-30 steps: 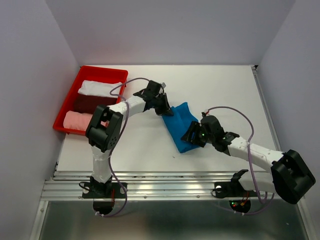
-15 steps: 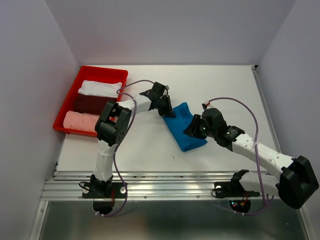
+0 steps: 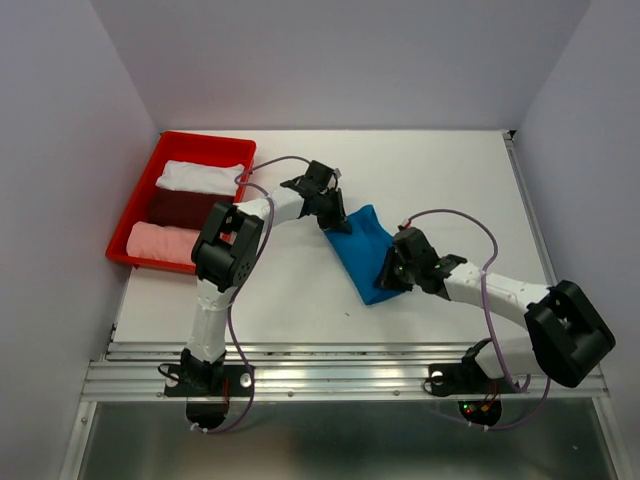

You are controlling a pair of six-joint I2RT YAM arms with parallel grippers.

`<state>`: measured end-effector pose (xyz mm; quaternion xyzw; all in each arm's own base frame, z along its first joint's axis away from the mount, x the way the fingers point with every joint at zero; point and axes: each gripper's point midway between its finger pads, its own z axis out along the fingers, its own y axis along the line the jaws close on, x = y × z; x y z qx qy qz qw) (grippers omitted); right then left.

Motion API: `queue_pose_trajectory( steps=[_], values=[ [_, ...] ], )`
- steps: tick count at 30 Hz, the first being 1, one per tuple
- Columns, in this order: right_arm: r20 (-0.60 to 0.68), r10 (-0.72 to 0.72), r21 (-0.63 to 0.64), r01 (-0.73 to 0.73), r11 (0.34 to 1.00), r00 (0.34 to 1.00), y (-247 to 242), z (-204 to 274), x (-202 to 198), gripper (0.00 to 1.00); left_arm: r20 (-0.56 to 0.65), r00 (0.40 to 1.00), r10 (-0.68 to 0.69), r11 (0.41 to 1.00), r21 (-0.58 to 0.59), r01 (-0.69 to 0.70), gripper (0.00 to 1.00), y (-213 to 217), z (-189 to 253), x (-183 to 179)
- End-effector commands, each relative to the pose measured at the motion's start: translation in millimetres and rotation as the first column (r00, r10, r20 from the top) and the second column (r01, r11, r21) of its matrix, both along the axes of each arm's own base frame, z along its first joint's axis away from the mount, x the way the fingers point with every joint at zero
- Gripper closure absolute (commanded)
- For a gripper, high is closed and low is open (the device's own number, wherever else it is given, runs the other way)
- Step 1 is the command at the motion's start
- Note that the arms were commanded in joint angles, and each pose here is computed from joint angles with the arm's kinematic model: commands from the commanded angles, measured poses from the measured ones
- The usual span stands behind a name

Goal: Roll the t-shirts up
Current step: Roll the T-shirt to the center of the board.

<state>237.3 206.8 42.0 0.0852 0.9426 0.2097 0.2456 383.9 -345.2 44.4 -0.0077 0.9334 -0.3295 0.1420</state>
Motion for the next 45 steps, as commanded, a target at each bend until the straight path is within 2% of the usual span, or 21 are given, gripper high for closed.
queue_pose_trajectory(
  steps=[1, 3, 4, 8, 13, 18, 21, 24, 28, 29, 32, 33, 35, 36, 39, 42, 45],
  values=[
    [0.057, 0.019, -0.087, -0.014, 0.996, 0.998, -14, 12, 2, 0.8, 0.076, 0.996, -0.039, 0.999, -0.02, 0.041, 1.0, -3, 36, 8],
    [0.092, 0.018, -0.085, -0.01, 0.996, 0.996, -14, 27, 9, 0.8, 0.091, 0.995, -0.041, 0.999, -0.019, 0.042, 1.0, -1, 45, 9],
    [0.146, 0.032, -0.045, -0.025, 0.999, 0.989, -4, 54, 18, 0.8, 0.115, 0.993, -0.019, 0.999, -0.034, 0.023, 1.0, 5, 61, 14],
    [0.16, 0.042, -0.017, -0.04, 0.999, 0.986, 5, 64, 23, 0.8, 0.112, 0.994, -0.007, 0.999, -0.034, 0.011, 1.0, 9, 58, 17],
    [0.116, 0.049, -0.011, -0.048, 0.999, 0.992, 12, 47, 25, 0.8, 0.069, 0.998, 0.003, 1.0, -0.008, -0.002, 1.0, 13, 34, 18],
    [0.012, 0.023, -0.074, -0.022, 0.997, 1.0, -1, -9, 10, 0.8, 0.035, 0.999, 0.001, 1.0, 0.009, -0.001, 1.0, 16, 10, 13],
    [-0.025, 0.015, -0.104, -0.017, 0.994, 1.0, -8, -25, 3, 0.81, 0.017, 1.0, -0.004, 1.0, 0.025, 0.003, 1.0, 18, -1, 11],
    [0.001, 0.02, -0.12, -0.019, 0.993, 1.0, -9, -18, 3, 0.81, 0.0, 1.0, -0.021, 1.0, 0.005, 0.021, 1.0, 19, 0, 7],
    [0.103, 0.027, -0.171, -0.009, 0.985, 0.994, -15, 18, 15, 0.78, 0.065, 0.998, -0.012, 1.0, -0.024, 0.013, 1.0, 28, 41, 27],
    [0.149, 0.038, -0.169, -0.012, 0.985, 0.988, -13, 37, 23, 0.75, 0.086, 0.996, 0.003, 1.0, -0.028, 0.0, 1.0, 36, 58, 33],
    [0.186, 0.079, -0.233, -0.034, 0.972, 0.979, -17, 55, 26, 0.68, 0.184, 0.983, 0.014, 0.999, -0.04, -0.007, 1.0, 46, 105, 50],
    [0.202, 0.101, -0.257, -0.047, 0.965, 0.974, -14, 64, 25, 0.59, 0.205, 0.978, 0.029, 0.999, -0.032, -0.023, 1.0, 53, 118, 55],
    [0.215, 0.13, -0.297, -0.062, 0.953, 0.968, -12, 70, 24, 0.5, 0.246, 0.968, 0.044, 0.999, -0.023, -0.04, 1.0, 61, 135, 59],
    [0.214, 0.157, -0.33, -0.08, 0.941, 0.964, -11, 73, 24, 0.42, 0.257, 0.965, 0.06, 0.998, -0.01, -0.059, 0.99, 68, 137, 61],
    [0.228, 0.234, -0.437, -0.115, 0.892, 0.945, -1, 79, 16, 0.32, 0.272, 0.958, 0.089, 0.996, 0.007, -0.094, 0.97, 82, 143, 60],
    [0.239, 0.317, -0.546, -0.143, 0.826, 0.918, 12, 79, 5, 0.25, 0.273, 0.956, 0.107, 0.993, 0.009, -0.114, 0.97, 91, 146, 57],
    [0.217, 0.385, -0.664, -0.154, 0.731, 0.897, 19, 68, -3, 0.21, 0.266, 0.956, 0.126, 0.991, 0.012, -0.134, 0.97, 102, 143, 51]
  ],
)
